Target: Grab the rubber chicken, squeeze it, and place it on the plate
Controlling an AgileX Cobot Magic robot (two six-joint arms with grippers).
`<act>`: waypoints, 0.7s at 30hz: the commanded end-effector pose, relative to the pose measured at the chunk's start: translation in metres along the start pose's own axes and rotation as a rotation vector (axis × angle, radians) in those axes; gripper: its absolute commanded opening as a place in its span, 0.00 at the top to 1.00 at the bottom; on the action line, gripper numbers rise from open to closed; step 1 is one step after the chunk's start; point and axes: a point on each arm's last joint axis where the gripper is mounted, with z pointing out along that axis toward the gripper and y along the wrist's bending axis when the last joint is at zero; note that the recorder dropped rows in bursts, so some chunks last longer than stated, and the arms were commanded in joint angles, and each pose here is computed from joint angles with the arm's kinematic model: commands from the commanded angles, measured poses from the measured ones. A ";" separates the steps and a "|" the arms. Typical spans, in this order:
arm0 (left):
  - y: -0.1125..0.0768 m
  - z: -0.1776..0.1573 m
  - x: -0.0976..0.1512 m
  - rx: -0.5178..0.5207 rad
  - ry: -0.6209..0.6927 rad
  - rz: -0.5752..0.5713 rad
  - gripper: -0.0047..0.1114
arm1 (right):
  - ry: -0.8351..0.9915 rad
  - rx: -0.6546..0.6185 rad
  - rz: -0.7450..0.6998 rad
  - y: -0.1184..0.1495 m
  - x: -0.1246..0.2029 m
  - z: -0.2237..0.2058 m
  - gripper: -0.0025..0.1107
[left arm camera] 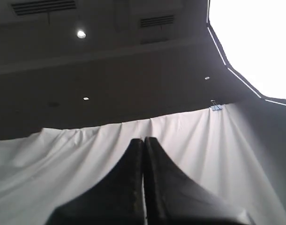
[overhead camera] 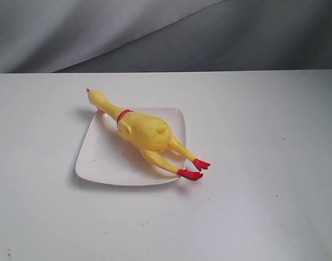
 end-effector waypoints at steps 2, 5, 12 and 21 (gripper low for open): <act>-0.002 -0.012 -0.005 -0.051 -0.032 0.051 0.95 | -0.001 0.008 -0.001 0.000 0.001 0.000 0.98; -0.003 -0.013 0.009 -0.047 0.001 0.042 0.95 | -0.001 0.008 -0.001 0.000 0.001 0.000 0.98; -0.007 -0.014 0.072 -0.039 0.178 -0.042 0.95 | -0.001 0.008 -0.001 0.000 0.001 0.000 0.98; -0.012 -0.022 0.121 -0.037 0.317 -0.137 0.95 | -0.001 0.008 -0.001 0.000 0.001 0.000 0.98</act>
